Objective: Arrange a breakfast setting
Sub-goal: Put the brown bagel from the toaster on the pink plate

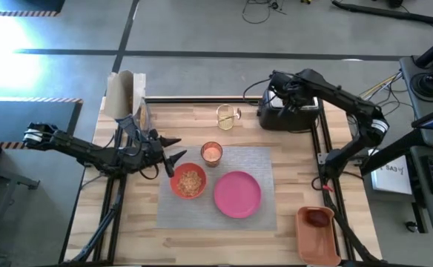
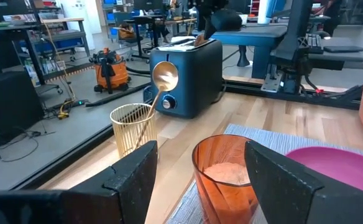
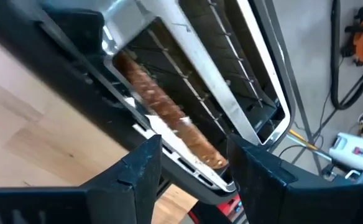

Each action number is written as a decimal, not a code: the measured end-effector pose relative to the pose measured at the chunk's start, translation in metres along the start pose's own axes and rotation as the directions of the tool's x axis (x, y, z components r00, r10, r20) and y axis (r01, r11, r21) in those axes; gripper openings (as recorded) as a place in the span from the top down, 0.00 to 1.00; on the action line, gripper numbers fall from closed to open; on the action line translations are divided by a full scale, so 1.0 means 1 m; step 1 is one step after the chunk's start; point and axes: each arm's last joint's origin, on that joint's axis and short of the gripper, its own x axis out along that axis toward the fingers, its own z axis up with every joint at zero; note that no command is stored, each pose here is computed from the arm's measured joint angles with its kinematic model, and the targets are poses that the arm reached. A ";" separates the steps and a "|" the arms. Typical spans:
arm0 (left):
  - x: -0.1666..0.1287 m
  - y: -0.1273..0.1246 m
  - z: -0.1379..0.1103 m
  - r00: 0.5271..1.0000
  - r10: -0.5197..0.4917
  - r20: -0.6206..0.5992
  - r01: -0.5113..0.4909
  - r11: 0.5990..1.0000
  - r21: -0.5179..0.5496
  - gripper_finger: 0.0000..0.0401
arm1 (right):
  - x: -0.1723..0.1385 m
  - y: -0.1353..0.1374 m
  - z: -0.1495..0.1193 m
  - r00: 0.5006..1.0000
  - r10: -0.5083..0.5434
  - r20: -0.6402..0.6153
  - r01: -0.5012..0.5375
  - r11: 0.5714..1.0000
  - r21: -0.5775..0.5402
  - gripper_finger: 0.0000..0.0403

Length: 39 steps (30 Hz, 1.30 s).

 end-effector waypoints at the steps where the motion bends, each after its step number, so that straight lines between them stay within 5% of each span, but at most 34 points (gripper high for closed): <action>1: 0.000 0.000 0.000 1.000 0.000 0.000 0.000 1.000 0.000 0.44 | 0.002 -0.002 0.000 1.000 -0.001 -0.006 0.001 1.000 0.007 0.57; 39: 0.000 0.000 0.000 1.000 -0.003 -0.004 0.003 1.000 0.003 0.44 | 0.015 -0.008 0.006 0.999 0.048 0.011 -0.048 0.997 0.068 0.70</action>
